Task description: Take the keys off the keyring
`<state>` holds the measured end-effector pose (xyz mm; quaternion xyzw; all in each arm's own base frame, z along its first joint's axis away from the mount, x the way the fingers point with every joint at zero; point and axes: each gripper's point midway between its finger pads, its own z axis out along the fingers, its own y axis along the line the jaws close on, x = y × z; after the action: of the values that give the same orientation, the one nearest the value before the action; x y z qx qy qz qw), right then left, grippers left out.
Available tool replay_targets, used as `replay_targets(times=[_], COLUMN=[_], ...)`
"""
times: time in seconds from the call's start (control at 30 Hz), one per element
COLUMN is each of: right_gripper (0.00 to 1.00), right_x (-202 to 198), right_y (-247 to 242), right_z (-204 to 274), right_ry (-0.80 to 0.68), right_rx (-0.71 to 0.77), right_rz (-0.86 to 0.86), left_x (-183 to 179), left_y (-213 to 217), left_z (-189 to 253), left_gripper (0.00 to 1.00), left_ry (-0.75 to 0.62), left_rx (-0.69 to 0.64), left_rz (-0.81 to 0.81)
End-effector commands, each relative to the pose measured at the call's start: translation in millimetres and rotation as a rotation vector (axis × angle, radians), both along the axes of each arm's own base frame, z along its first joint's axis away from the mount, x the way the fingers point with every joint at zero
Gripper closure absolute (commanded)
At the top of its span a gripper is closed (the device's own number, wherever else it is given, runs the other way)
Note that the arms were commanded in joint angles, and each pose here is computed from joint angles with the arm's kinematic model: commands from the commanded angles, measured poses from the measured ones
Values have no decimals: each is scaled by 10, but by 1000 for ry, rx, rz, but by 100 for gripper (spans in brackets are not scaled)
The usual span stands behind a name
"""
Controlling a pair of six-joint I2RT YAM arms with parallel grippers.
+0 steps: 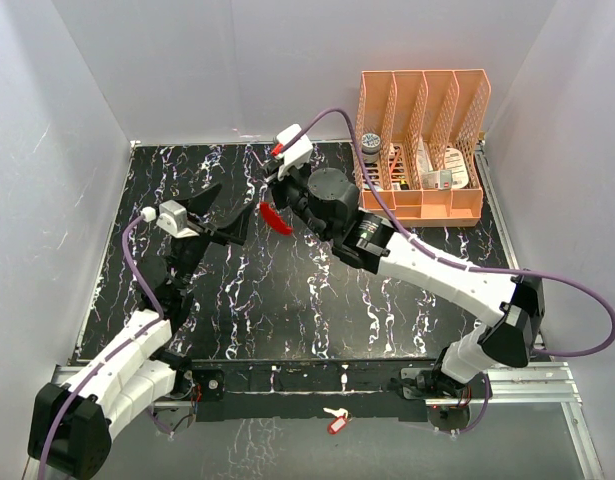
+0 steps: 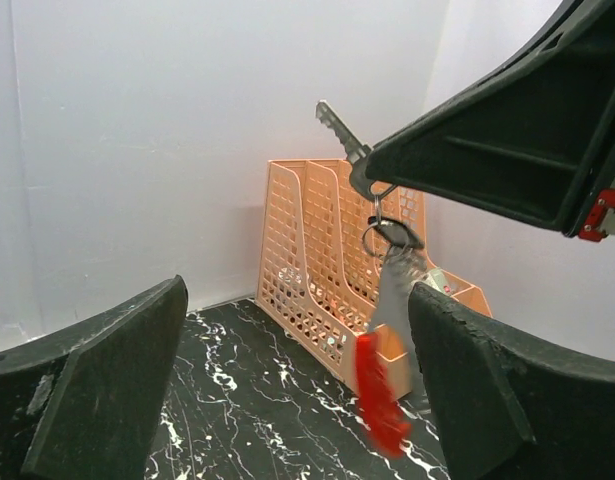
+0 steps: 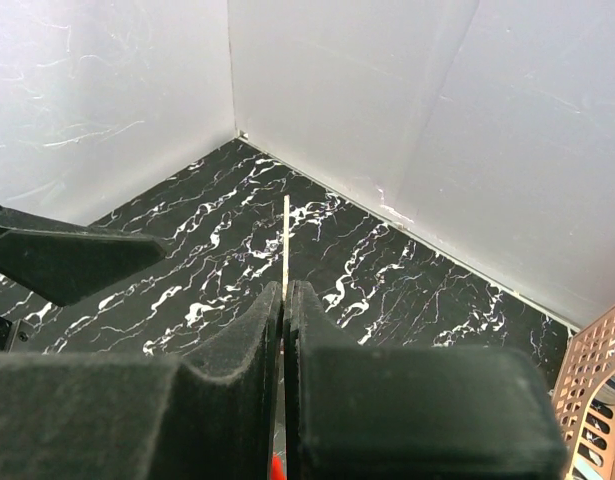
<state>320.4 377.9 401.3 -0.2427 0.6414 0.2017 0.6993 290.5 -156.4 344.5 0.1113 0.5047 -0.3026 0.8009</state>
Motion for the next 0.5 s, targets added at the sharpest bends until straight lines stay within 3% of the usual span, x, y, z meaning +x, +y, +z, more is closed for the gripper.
replay_targets(times=[0.0, 0.2, 0.47], right_gripper=[100, 100, 100], right_x=[-126, -182, -224], right_y=[-98, -140, -165], right_z=[448, 490, 512], right_ry=[-73, -75, -76], right_rx=[123, 135, 144], right_rz=[19, 28, 35], left_x=[-66, -10, -33], left_y=[-16, -69, -179], left_z=[306, 386, 512], left_gripper=[14, 39, 42], left_ry=[-105, -127, -159], left_rx=[4, 6, 12], left_rz=[-14, -28, -90])
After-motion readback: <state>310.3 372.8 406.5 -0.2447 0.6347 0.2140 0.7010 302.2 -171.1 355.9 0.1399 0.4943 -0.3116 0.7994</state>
